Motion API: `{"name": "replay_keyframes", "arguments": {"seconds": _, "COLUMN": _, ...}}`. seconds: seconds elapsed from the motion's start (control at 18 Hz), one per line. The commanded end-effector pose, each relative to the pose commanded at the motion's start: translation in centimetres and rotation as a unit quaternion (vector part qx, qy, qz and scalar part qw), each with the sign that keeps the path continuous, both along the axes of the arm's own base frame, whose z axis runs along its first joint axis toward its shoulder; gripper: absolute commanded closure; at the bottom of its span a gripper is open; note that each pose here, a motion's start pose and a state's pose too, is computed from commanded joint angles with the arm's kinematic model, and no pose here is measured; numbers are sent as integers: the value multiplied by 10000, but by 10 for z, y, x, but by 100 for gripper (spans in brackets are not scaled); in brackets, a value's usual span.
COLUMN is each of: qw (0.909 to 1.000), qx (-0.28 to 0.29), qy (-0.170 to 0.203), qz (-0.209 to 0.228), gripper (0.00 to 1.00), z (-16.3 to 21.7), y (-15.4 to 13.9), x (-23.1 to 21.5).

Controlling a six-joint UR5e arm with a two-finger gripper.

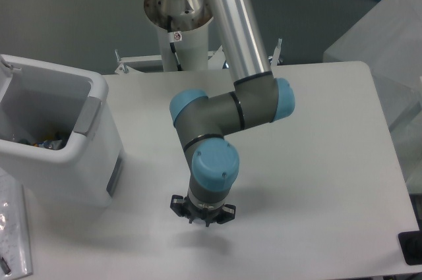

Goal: Place the trash in the trash can
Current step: 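Close the gripper on the bottle's cap end and lift it, then carry the bottle over the white bin and drop it inside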

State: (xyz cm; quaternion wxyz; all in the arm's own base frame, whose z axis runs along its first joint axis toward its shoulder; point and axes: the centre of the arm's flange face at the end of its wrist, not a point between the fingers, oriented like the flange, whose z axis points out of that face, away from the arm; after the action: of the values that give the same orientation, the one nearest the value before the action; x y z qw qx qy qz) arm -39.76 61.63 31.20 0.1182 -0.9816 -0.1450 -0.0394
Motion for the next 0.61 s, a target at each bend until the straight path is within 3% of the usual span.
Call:
{"name": "replay_keyframes", "arguments": {"seconds": 0.33, "qw": 9940, "qx": 1094, "qy": 46, "qz": 71, "gripper": 76, "z": 96, "y": -13, "x": -18}}
{"name": "replay_keyframes", "arguments": {"seconds": 0.5, "qw": 9852, "qx": 1712, "qy": 88, "qz": -11, "gripper": 76, "z": 150, "y": -14, "x": -18}}
{"name": "replay_keyframes", "arguments": {"seconds": 0.61, "qw": 9741, "qx": 2253, "qy": 175, "qz": -111, "gripper": 76, "z": 187, "y": -19, "x": -15}}
